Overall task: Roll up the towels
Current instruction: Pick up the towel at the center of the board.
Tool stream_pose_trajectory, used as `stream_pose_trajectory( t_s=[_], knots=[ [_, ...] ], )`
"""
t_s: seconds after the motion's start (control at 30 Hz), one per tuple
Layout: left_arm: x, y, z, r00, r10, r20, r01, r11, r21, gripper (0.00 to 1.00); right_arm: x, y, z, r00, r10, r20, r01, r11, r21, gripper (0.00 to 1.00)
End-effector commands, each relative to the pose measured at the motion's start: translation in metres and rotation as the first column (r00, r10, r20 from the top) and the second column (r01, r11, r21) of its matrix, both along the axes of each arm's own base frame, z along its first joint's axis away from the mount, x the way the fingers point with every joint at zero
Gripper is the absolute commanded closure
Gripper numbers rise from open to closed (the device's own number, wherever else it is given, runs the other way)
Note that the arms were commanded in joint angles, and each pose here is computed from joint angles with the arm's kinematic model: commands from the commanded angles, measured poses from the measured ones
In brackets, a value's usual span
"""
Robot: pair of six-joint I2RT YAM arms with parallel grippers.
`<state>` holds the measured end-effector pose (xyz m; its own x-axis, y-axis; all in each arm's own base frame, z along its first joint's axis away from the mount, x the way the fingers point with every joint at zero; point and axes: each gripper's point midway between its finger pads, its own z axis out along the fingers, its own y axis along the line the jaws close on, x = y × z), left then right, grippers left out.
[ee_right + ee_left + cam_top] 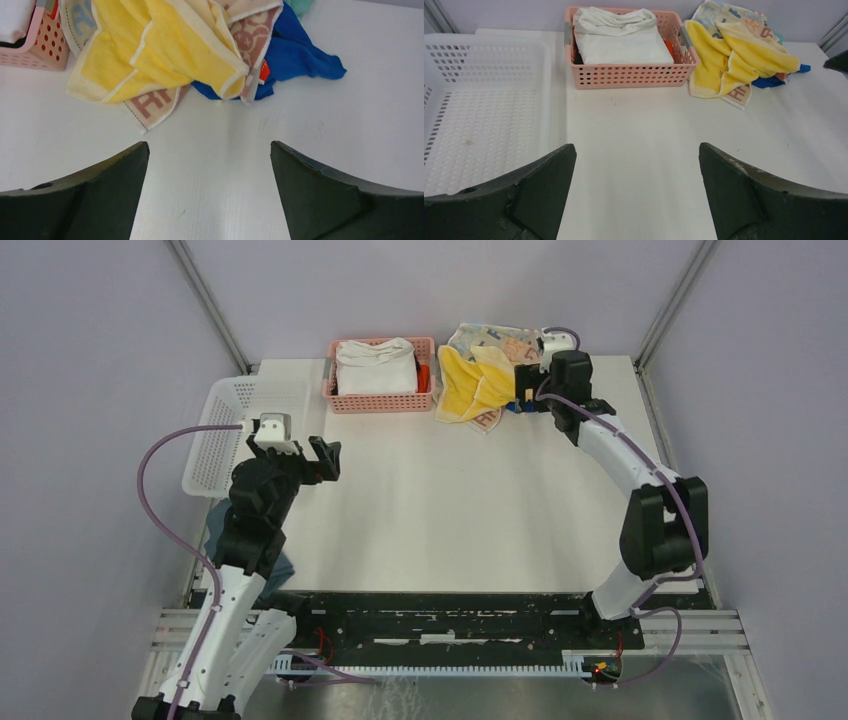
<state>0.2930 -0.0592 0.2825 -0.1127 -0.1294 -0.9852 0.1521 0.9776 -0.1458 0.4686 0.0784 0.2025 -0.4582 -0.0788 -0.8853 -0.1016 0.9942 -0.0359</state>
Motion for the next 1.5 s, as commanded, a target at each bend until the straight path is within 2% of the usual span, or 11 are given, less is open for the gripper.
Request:
stream_pose_trajectory(
  t_s=[0.0,0.3,0.5,0.63,0.73,0.8,0.87,1.23,1.33,1.47],
  knots=[
    [0.008,-0.002,-0.005,0.998,0.037,-0.044,-0.040,0.996,-0.080,0.01,0.052,0.016,0.020,0.995,0.052,0.091,-0.051,0.999,-0.006,0.02],
    [0.026,-0.017,-0.026,0.983,-0.025,-0.183,0.014,0.998,-0.060,0.01,0.117,0.003,-0.028,1.000,-0.017,0.010,0.017,1.000,0.012,0.14],
    [0.039,-0.032,-0.051,0.951,-0.082,-0.298,0.062,0.995,-0.075,0.01,0.132,0.013,-0.056,0.999,0.028,-0.030,-0.026,0.999,0.042,0.31],
    [0.049,-0.044,-0.065,0.916,-0.127,-0.380,0.098,0.991,-0.096,0.00,0.133,0.017,-0.060,0.998,0.047,-0.040,-0.045,0.997,0.055,0.49],
    [0.055,-0.052,-0.075,0.886,-0.159,-0.435,0.125,0.986,-0.106,0.02,0.127,0.015,-0.047,0.998,0.051,-0.025,-0.050,0.998,0.042,0.76],
    [0.058,-0.055,-0.076,0.877,-0.167,-0.450,0.128,0.985,-0.117,0.03,0.122,0.011,-0.030,0.999,0.048,-0.002,-0.047,0.999,0.023,0.90],
    [0.060,-0.058,-0.077,0.868,-0.181,-0.462,0.136,0.982,-0.130,0.05,0.113,0.004,-0.008,0.999,0.034,0.028,-0.034,0.999,-0.009,0.99],
    [0.067,-0.090,-0.080,0.818,-0.279,-0.503,0.205,0.959,-0.197,0.09,0.018,-0.067,0.140,0.963,-0.148,0.226,0.196,0.958,-0.209,0.99],
    [0.067,-0.100,-0.080,0.807,-0.301,-0.509,0.223,0.952,-0.210,0.09,-0.008,-0.067,0.167,0.960,-0.127,0.252,0.182,0.961,-0.210,0.99],
    [0.065,-0.110,-0.082,0.793,-0.324,-0.516,0.241,0.945,-0.223,0.09,-0.040,-0.045,0.181,0.967,-0.038,0.250,0.090,0.976,-0.200,1.00]
  ],
)
